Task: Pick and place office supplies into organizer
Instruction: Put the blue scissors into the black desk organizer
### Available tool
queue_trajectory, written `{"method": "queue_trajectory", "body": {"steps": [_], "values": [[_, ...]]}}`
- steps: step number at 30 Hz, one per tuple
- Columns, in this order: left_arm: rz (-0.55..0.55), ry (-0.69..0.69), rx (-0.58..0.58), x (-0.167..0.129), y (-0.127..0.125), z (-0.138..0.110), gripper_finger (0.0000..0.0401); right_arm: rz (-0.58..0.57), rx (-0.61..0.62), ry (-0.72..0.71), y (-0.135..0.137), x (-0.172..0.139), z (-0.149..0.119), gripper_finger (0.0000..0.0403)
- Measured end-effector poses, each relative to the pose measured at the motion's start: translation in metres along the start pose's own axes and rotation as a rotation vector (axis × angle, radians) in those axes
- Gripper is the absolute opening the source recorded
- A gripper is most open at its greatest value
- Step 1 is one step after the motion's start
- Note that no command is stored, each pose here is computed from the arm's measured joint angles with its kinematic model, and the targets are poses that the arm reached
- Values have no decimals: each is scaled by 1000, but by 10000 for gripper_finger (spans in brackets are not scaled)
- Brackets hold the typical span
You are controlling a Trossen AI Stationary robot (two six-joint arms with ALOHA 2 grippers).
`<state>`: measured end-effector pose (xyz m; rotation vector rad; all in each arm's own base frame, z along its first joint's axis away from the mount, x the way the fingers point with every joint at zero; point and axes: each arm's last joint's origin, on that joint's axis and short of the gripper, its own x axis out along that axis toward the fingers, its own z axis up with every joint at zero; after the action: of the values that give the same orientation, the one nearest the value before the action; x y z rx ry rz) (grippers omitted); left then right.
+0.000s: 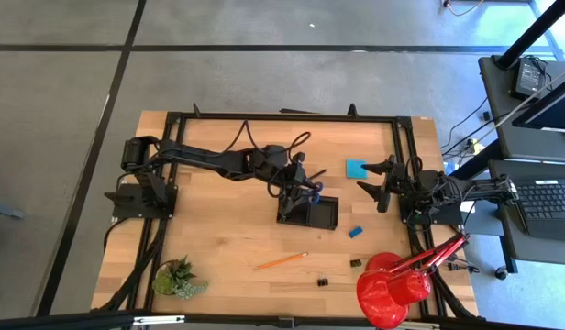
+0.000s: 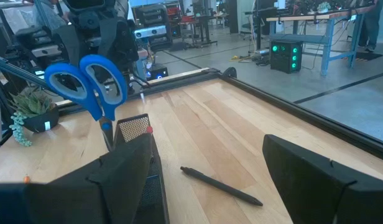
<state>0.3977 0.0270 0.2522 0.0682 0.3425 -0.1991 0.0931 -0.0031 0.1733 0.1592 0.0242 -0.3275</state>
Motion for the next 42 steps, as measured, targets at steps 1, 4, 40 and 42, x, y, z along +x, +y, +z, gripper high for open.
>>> {"method": "queue_trajectory", "body": {"steps": [1,4,40,42], "values": [[-1,-2,-1,-1,0,1,70,0,0,0,0,0,0,310],[-10,-15,1,-3,-1,4,70,0,0,0,0,0,0,310],[22,-107,73,-23,16,22,69,-5,-12,27,1,2,-2,310],[21,-97,75,-21,16,20,69,-4,-13,29,1,2,-2,310]]}}
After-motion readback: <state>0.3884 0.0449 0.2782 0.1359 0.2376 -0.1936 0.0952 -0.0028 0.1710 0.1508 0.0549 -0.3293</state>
